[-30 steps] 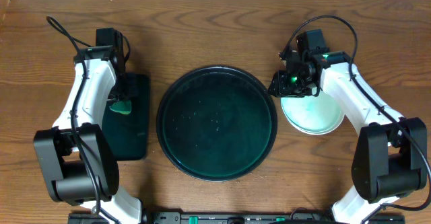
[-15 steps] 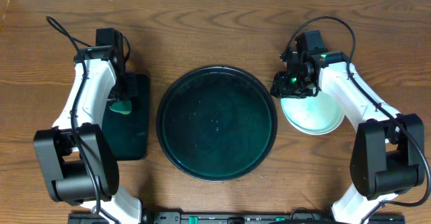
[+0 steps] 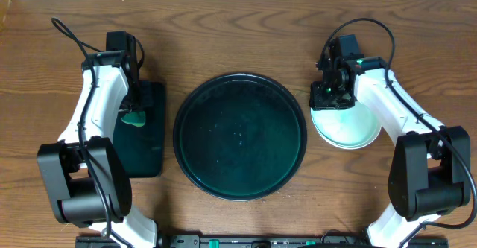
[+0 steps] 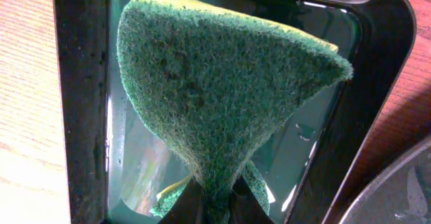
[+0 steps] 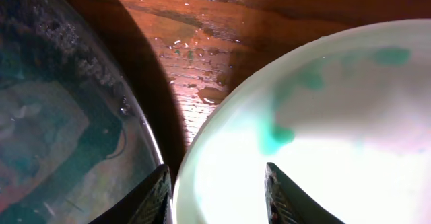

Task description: Clean dirty plates on tray and stack at the side

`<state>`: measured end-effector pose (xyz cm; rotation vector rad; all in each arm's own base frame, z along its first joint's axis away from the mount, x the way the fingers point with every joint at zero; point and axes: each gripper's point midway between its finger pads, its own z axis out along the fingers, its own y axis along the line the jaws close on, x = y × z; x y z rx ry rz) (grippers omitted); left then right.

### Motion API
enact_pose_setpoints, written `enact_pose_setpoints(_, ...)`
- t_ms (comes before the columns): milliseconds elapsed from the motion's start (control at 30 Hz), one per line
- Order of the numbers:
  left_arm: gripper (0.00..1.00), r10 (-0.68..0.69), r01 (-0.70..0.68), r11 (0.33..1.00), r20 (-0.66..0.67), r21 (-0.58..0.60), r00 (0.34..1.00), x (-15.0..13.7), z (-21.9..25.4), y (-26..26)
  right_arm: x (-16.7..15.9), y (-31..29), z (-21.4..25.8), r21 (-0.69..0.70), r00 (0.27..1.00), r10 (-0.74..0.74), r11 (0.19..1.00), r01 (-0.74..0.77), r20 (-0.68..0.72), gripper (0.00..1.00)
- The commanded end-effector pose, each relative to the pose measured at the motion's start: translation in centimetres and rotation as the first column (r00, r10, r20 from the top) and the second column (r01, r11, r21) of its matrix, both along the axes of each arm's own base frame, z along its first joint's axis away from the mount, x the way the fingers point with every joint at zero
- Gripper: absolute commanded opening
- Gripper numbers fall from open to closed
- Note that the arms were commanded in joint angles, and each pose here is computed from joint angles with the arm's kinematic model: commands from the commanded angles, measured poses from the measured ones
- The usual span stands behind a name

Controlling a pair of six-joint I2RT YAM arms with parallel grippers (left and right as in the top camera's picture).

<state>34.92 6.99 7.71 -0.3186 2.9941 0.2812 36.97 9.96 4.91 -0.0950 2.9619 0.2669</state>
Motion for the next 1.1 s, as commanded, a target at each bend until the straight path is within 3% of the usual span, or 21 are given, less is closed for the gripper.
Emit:
enact_pose_setpoints(0, 0.07, 0.005, -0.005, 1.000, -0.021, 0.007, 1.000, -0.4, -0.4, 0.2, 0.3, -0.3, -0.4, -0.026, 1.000, 0.029, 0.999, -0.029, 0.009, 0.43)
enact_pose_setpoints(600, 0.08, 0.005, -0.005, 1.000, -0.028, 0.006, 1.000, -0.6, -0.4, 0.2, 0.2, -2.6, -1.0, -0.236, 1.000, 0.014, 0.972, -0.017, -0.015, 0.42)
enact_pose_setpoints(1000, 0.07, 0.006, -0.006, 1.000, -0.084, 0.000, 0.996, -1.9, -2.3, 0.1, 2.8, -1.1, 6.6, -0.188, 0.999, 0.022, 0.982, -0.013, 0.042, 0.41)
enact_pose_setpoints(1033, 0.08, 0.008, -0.008, 1.000, -0.103, -0.002, 0.995, -2.5, -2.5, 0.0, 2.9, -1.1, 7.2, -0.187, 0.999, 0.022, 0.982, -0.013, 0.046, 0.42)
enact_pose_setpoints(1067, 0.16, 0.023, -0.024, 1.000, -0.118, -0.004, 0.993, -2.9, -2.6, 0.0, 3.0, -1.1, 7.9, -0.186, 0.998, 0.022, 0.982, -0.012, 0.051, 0.41)
